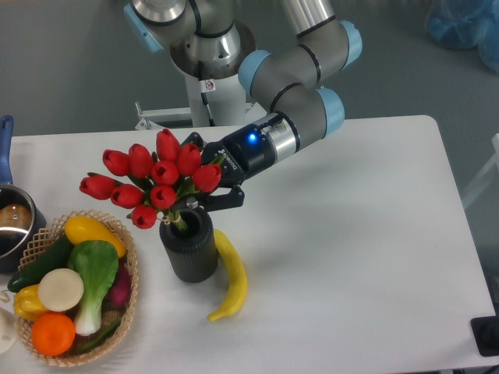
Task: Insert the flowers into the vase
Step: 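Lower the tulip stems down into the vase opening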
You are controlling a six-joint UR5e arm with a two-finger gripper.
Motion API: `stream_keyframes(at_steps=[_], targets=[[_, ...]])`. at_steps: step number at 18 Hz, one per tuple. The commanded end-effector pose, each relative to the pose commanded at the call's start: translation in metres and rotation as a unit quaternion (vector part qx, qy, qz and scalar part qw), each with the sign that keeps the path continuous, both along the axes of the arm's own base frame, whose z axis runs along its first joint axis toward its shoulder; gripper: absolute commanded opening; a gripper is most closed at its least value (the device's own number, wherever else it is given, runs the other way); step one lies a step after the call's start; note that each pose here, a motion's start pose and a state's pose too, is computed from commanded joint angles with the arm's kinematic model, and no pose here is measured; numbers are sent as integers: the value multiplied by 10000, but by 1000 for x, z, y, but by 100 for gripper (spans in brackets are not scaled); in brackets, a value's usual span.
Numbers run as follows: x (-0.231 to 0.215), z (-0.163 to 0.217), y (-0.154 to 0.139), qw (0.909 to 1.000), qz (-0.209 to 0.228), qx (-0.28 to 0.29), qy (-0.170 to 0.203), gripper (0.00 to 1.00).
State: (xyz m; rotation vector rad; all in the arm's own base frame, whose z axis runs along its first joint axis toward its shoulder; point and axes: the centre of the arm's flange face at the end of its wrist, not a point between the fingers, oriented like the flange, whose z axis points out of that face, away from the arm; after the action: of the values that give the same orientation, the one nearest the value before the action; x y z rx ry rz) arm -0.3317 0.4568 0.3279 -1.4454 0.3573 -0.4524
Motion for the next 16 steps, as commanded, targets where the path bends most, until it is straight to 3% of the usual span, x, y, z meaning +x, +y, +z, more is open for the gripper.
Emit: stream_keyframes(at_steps=[16], targets=[[0,-45,-3,10000,74,-30,-20,47]])
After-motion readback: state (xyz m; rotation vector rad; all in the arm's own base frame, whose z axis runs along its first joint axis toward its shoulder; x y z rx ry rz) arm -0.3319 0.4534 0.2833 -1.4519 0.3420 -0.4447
